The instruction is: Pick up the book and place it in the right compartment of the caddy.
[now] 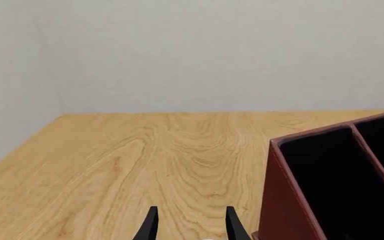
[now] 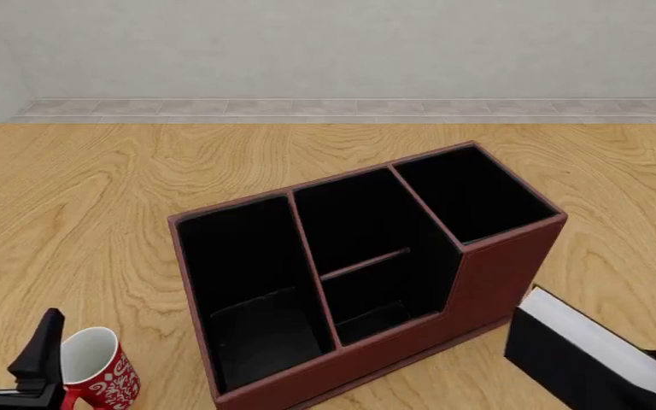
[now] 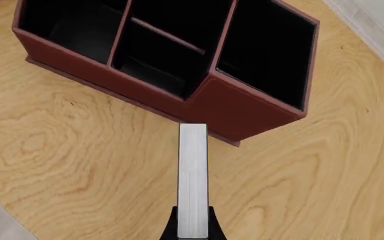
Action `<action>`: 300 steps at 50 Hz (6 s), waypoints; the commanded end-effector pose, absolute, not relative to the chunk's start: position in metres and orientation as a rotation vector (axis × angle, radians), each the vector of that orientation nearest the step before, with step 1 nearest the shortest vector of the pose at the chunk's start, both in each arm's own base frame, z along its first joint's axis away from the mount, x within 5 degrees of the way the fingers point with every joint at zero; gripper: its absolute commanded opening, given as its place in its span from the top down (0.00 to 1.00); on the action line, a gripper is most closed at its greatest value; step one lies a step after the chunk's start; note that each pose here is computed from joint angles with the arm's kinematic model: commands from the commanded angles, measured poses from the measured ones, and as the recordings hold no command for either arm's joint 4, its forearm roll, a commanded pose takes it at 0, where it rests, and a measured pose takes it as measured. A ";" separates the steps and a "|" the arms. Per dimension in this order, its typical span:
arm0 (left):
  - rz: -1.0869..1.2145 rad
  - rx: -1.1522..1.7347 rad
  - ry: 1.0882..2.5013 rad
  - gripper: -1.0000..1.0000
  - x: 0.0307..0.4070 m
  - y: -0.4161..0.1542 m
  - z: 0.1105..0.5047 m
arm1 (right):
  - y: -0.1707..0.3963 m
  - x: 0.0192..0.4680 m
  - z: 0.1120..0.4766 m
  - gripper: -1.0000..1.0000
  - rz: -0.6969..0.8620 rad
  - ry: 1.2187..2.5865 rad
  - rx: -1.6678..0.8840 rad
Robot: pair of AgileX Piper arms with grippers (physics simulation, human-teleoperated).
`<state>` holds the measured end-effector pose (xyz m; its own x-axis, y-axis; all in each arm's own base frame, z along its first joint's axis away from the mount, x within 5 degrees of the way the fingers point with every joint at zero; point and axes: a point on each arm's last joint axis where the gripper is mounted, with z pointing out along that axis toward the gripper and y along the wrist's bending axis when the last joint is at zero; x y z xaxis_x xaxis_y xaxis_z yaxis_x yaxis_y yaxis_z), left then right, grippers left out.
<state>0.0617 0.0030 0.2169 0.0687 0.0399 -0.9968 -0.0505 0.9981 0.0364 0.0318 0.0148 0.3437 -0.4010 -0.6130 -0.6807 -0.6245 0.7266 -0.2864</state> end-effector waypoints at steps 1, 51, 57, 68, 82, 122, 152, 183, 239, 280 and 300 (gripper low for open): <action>0.069 -0.012 1.493 0.00 0.059 0.003 0.219 | 0.010 0.025 0.361 1.00 -0.012 2.064 -0.859; 0.073 -0.019 1.476 0.00 0.057 0.003 0.225 | 0.008 0.028 0.437 1.00 -0.184 1.897 -0.838; 0.072 -0.020 1.477 0.00 0.057 0.003 0.225 | 0.008 0.030 0.455 1.00 -0.205 1.867 -0.821; 0.080 -0.024 1.479 0.00 0.055 0.004 0.225 | 0.010 0.037 0.476 1.00 -0.216 1.821 -0.844; 0.084 -0.033 1.480 0.00 0.054 0.004 0.226 | 0.015 0.054 0.503 1.00 -0.217 1.799 -0.829; 0.091 -0.036 1.494 0.00 0.054 0.004 0.224 | 0.046 0.136 0.567 1.00 -0.027 1.814 -0.648; 0.096 -0.034 1.498 0.00 0.054 0.004 0.225 | 0.061 0.179 0.565 1.00 0.047 1.889 -0.575; 0.098 -0.028 1.502 0.00 0.054 0.004 0.223 | 0.070 0.205 0.528 1.00 0.067 1.954 -0.553; 0.107 -0.035 1.515 0.00 0.055 0.005 0.216 | 0.079 0.234 0.457 1.00 0.097 2.039 -0.509; 0.109 -0.031 1.527 0.00 0.056 0.005 0.211 | 0.076 0.233 0.421 1.00 0.105 2.087 -0.474; 0.111 -0.026 1.530 0.00 0.056 0.005 0.211 | 0.076 0.235 0.408 1.00 0.112 2.096 -0.463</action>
